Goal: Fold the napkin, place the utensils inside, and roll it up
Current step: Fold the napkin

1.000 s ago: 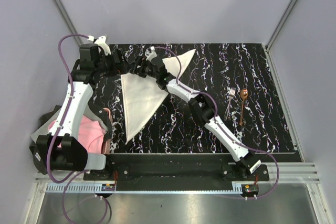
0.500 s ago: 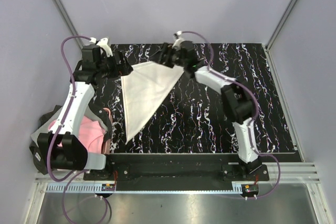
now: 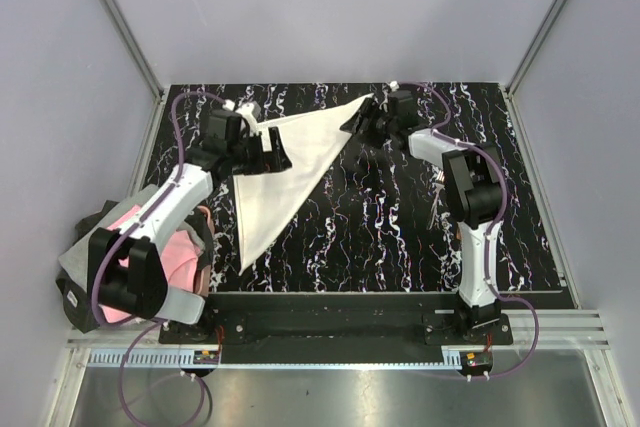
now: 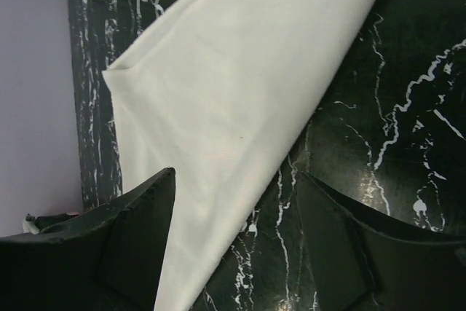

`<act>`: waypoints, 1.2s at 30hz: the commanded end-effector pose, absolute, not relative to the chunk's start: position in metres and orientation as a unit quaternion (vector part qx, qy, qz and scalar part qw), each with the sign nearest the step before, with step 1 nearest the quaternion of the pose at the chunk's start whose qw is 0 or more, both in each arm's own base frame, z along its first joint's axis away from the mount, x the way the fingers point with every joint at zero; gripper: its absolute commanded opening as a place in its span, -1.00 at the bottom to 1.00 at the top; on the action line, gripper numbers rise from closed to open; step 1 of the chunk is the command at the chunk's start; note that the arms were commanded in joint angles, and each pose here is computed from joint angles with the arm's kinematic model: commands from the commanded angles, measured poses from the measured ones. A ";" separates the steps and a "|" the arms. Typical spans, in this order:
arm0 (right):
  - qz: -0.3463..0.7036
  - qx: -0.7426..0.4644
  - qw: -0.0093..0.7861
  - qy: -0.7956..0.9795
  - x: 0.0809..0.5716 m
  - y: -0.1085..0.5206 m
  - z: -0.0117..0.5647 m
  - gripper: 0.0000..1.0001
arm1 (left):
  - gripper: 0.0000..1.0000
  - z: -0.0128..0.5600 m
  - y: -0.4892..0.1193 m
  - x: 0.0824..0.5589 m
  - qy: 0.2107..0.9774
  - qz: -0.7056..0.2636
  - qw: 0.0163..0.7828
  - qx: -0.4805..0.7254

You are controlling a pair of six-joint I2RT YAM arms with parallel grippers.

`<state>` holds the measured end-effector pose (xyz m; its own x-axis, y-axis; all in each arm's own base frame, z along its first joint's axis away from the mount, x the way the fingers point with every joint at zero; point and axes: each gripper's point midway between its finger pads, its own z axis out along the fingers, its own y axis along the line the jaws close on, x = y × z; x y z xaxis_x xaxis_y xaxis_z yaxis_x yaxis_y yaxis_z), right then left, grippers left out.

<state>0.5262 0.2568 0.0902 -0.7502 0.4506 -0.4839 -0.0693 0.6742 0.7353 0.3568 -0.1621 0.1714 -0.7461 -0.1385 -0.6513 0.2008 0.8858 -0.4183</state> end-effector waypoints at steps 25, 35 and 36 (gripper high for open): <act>0.379 0.208 0.251 0.866 0.556 0.258 0.003 -0.15 | 0.97 0.061 -0.202 0.269 0.917 -0.301 0.253 -0.063; 0.380 0.215 0.252 0.864 0.563 0.255 0.001 -0.61 | 0.97 0.083 -0.222 0.247 0.903 -0.342 0.255 -0.049; 0.379 0.215 0.255 0.863 0.564 0.252 0.003 -0.74 | 0.97 0.096 -0.223 0.250 0.896 -0.348 0.272 -0.046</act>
